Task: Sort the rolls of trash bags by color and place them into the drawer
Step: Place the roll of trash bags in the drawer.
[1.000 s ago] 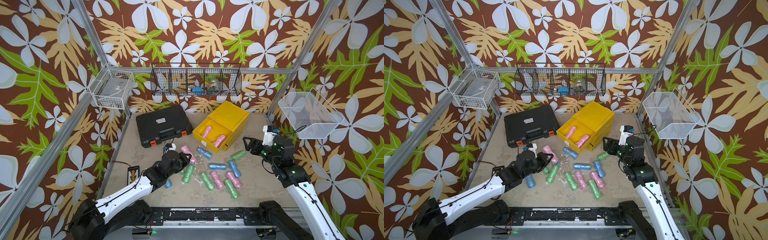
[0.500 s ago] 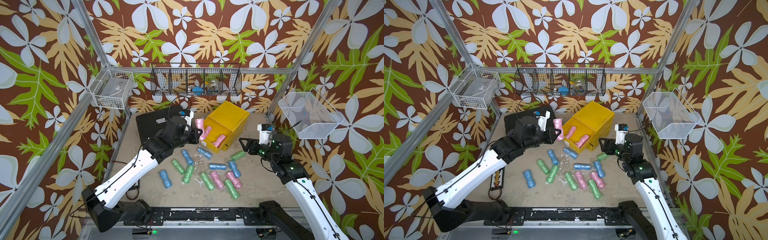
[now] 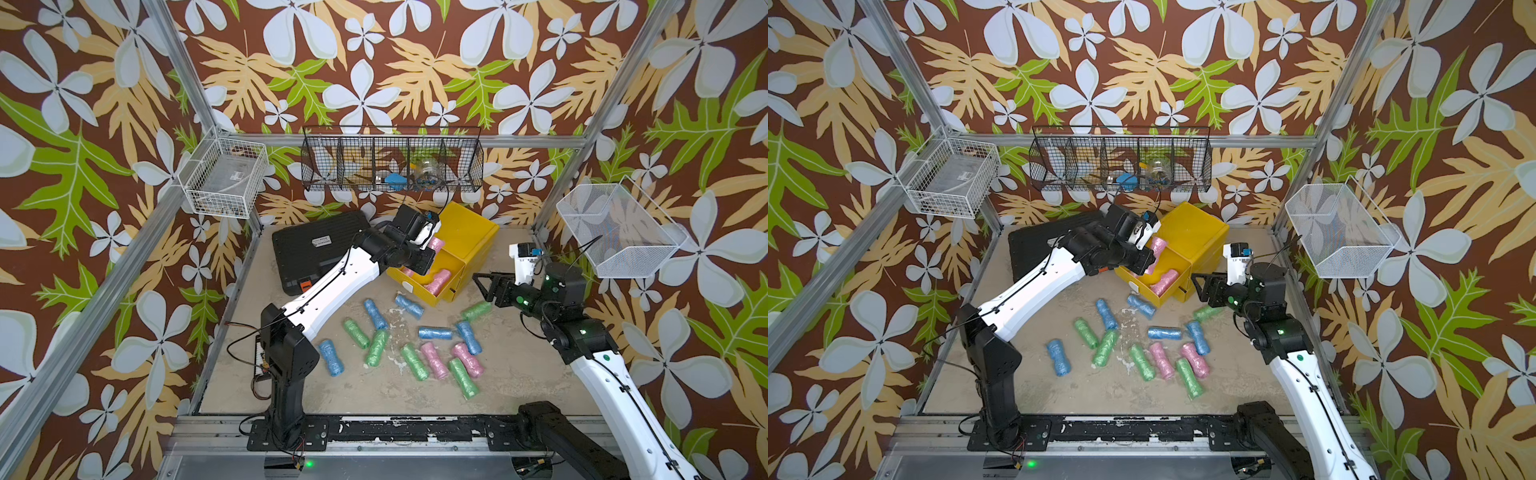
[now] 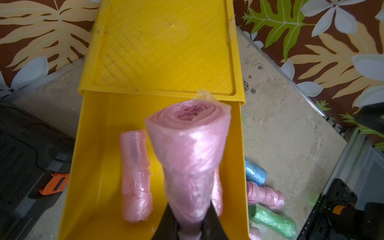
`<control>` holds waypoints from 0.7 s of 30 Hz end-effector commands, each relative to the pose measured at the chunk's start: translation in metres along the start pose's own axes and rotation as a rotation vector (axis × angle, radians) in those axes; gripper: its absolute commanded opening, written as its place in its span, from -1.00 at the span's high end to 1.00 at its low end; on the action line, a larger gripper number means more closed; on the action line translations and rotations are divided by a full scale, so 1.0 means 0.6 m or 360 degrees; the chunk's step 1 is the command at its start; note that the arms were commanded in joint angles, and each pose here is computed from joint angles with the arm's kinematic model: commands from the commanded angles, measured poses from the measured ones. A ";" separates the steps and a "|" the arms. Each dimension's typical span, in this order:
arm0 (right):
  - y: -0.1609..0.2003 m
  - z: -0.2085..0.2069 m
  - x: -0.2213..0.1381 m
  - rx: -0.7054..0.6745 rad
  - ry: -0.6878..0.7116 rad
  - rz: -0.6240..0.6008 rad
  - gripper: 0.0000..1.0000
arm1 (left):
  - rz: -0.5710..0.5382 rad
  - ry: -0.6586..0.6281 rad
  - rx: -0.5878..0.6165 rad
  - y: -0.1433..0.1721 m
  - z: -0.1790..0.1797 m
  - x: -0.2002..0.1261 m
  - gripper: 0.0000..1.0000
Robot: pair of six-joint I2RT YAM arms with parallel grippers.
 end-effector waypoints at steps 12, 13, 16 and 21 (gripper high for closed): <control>-0.015 -0.001 -0.010 -0.0046 0.0052 -0.0080 -0.43 | 0.0255 -0.0042 0.0152 0.038 0.010 0.068 0.97; -0.016 -0.001 -0.010 -0.0044 0.0050 -0.0082 -0.43 | 0.0264 -0.0035 0.0150 0.040 0.010 0.069 0.92; -0.017 -0.001 -0.009 -0.0037 0.0049 -0.0087 -0.43 | 0.0269 -0.0005 0.0140 0.043 0.006 0.068 0.60; -0.018 0.000 -0.007 -0.0032 0.0042 -0.0084 -0.44 | 0.0177 -0.0001 0.0118 0.017 0.000 0.055 0.23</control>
Point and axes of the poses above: each gripper's point midway between its finger pads, its own x axis out along the fingers, its own z axis along the line the jaws close on, y = z × x, the point moved 5 cm from there along -x, back along the fingers, and after that the axes turned 7 degrees about -x, right-handed, at the moved point
